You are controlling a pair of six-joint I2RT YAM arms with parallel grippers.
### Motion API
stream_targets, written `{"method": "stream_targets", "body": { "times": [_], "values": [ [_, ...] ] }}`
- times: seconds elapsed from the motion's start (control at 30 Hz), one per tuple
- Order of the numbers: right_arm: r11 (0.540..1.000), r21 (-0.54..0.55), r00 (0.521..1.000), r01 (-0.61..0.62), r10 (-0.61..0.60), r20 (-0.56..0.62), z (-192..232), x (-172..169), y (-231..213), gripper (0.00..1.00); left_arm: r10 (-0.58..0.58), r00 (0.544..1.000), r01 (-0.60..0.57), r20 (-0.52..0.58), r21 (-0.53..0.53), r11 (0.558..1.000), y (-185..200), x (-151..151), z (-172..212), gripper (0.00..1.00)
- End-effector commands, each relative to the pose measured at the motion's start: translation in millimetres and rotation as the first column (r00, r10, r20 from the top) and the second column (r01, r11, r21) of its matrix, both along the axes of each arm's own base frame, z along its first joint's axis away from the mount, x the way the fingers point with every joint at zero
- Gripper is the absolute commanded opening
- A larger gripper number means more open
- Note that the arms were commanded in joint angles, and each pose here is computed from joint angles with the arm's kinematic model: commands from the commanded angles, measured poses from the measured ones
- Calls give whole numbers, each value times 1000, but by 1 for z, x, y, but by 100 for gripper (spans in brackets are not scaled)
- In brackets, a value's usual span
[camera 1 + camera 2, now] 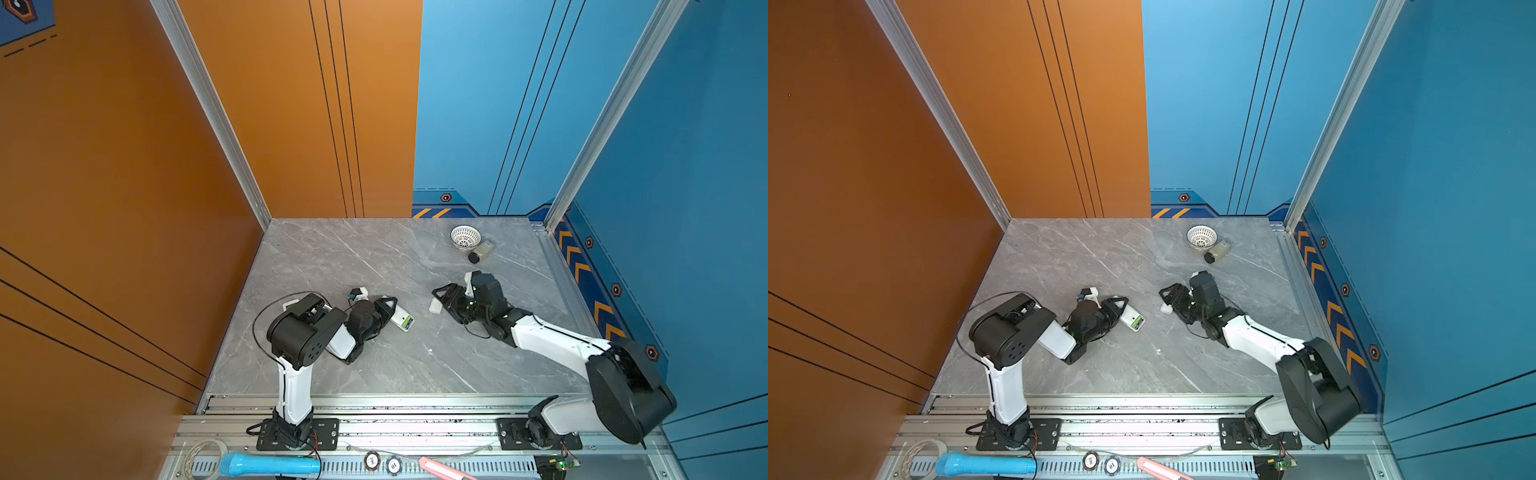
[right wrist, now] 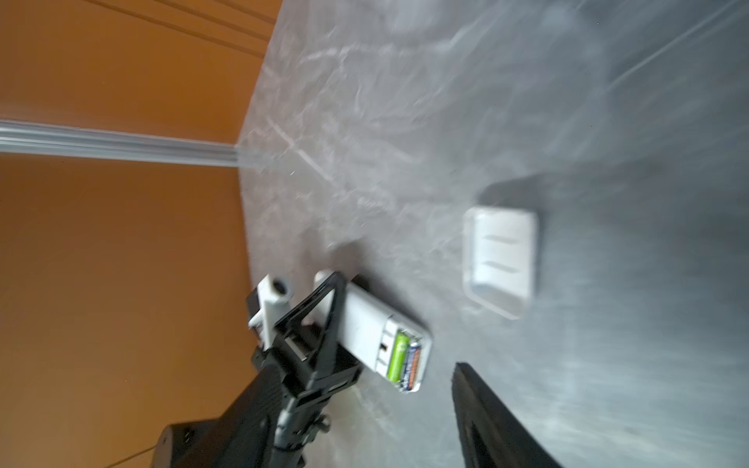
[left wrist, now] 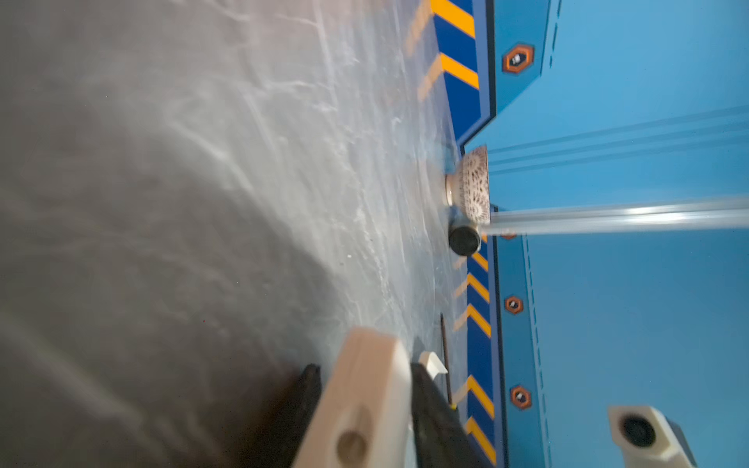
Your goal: Unload the batteries from the remote control
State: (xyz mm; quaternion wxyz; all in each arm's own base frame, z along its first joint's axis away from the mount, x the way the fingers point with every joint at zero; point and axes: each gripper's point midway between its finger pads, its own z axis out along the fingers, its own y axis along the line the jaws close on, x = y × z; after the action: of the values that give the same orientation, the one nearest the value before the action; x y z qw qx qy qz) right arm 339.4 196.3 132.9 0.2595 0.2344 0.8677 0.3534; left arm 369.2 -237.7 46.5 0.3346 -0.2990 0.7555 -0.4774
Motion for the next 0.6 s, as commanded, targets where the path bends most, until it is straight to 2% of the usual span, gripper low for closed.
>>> {"method": "stream_targets", "body": {
  "times": [0.0,0.07,0.2,0.23,0.3,0.37,0.5,0.57],
  "values": [
    [910,-410,976,-56,-37,-215,-36,-42,-86,78,101,992,-96,-80,74,993,17,-13,-21,75],
    [858,-499,960,-125,-22,-278,-40,-51,-111,81,132,985,-122,-115,93,988,19,-21,-25,99],
    [753,-570,920,-329,120,-372,-54,-58,-127,86,196,940,-166,-280,127,978,32,-48,-36,98],
    [733,-571,906,-370,149,-396,-59,-59,-127,86,218,911,-170,-351,161,972,38,-60,-41,98],
    [690,-563,872,-454,215,-440,-69,-58,-126,87,283,817,-142,-503,300,943,56,-94,-44,98],
    [643,-575,846,-506,239,-477,-80,-55,-130,87,327,764,-85,-556,415,906,71,-115,-29,98],
    [588,-560,798,-584,285,-532,-101,-44,-134,84,332,737,-9,-588,483,875,84,-132,3,98],
    [562,-547,771,-620,311,-555,-111,-39,-134,82,313,737,1,-600,464,886,84,-134,14,98]
  ]
}}
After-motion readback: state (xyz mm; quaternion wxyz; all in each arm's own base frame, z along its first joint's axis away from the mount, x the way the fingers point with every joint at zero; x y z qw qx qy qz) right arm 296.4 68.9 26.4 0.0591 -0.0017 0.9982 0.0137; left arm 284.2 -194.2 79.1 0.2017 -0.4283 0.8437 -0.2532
